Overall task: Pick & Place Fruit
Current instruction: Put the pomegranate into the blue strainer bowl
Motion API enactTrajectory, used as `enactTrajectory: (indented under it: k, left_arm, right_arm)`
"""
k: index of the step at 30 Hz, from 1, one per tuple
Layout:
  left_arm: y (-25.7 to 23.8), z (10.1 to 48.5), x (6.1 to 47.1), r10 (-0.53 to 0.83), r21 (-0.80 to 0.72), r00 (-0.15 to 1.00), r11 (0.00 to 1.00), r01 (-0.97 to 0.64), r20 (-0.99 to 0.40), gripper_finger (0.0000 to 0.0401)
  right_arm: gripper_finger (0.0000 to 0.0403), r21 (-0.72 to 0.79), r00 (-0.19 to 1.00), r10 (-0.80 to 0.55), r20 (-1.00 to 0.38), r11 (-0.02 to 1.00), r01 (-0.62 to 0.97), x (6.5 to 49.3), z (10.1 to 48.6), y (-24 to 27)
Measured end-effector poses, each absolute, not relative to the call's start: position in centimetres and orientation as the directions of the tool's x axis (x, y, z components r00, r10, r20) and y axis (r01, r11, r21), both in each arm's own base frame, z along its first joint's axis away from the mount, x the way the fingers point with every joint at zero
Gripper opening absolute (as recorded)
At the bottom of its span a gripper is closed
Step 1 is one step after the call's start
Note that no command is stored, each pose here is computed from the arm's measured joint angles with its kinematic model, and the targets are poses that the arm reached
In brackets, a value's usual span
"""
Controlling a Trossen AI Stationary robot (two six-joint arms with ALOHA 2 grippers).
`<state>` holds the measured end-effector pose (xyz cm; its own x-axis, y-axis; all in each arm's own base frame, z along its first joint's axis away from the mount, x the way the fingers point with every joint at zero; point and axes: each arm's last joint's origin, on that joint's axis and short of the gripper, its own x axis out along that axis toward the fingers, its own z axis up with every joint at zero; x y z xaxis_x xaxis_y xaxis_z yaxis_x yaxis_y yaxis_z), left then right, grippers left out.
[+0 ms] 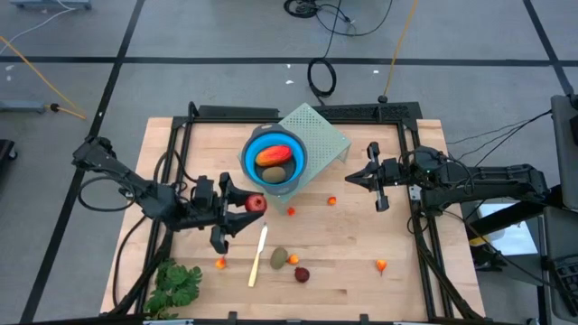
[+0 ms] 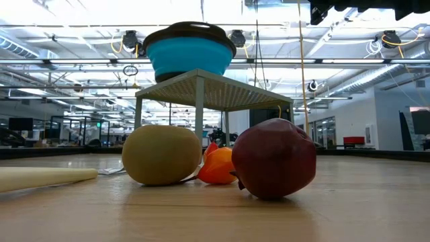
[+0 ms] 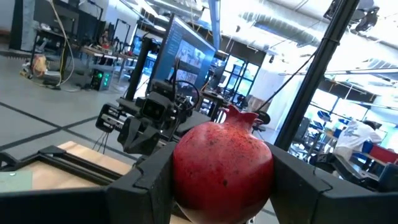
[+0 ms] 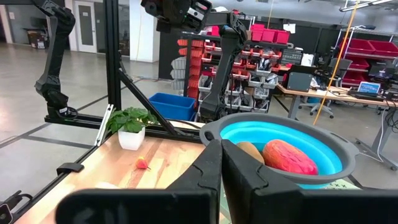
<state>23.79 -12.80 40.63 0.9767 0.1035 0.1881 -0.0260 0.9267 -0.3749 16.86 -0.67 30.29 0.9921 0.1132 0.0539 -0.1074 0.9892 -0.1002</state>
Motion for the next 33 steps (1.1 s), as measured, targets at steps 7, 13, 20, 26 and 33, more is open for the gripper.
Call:
enactTrajectory:
  k: [7, 13, 20, 26, 33]
  left_arm:
    - [-12.4, 40.6, 23.8, 0.213, -0.421, 0.962, 0.898, -0.123, 0.173, 0.0202]
    - [-11.9, 40.3, 23.6, 0.415, -0.53, 0.902, 0.795, -0.294, 0.122, 0.0202]
    - [-11.4, 40.2, 23.4, 0.572, -0.611, 0.816, 0.677, -0.41, 0.086, 0.0202]
    - [-11.0, 40.1, 23.2, 0.693, -0.663, 0.719, 0.563, -0.493, 0.055, 0.0202]
    - [-9.8, 40.3, 23.4, 0.779, -0.736, 0.626, 0.448, -0.507, 0.043, 0.0202]
  right_arm:
    - [0.0004, -0.1, 0.992, 0.113, 0.054, 0.989, -0.107, 16.9, 30.3, -0.7]
    - [0.0004, -0.1, 0.992, 0.113, 0.054, 0.989, -0.107, 16.9, 30.3, -0.7]
    - [0.0004, -0.1, 0.992, 0.113, 0.054, 0.989, -0.107, 16.9, 30.3, -0.7]
    - [0.0004, -0.1, 0.992, 0.113, 0.054, 0.989, -0.107, 16.9, 30.3, -0.7]
    - [0.0004, -0.1, 0.992, 0.113, 0.054, 0.989, -0.107, 16.9, 30.3, -0.7]
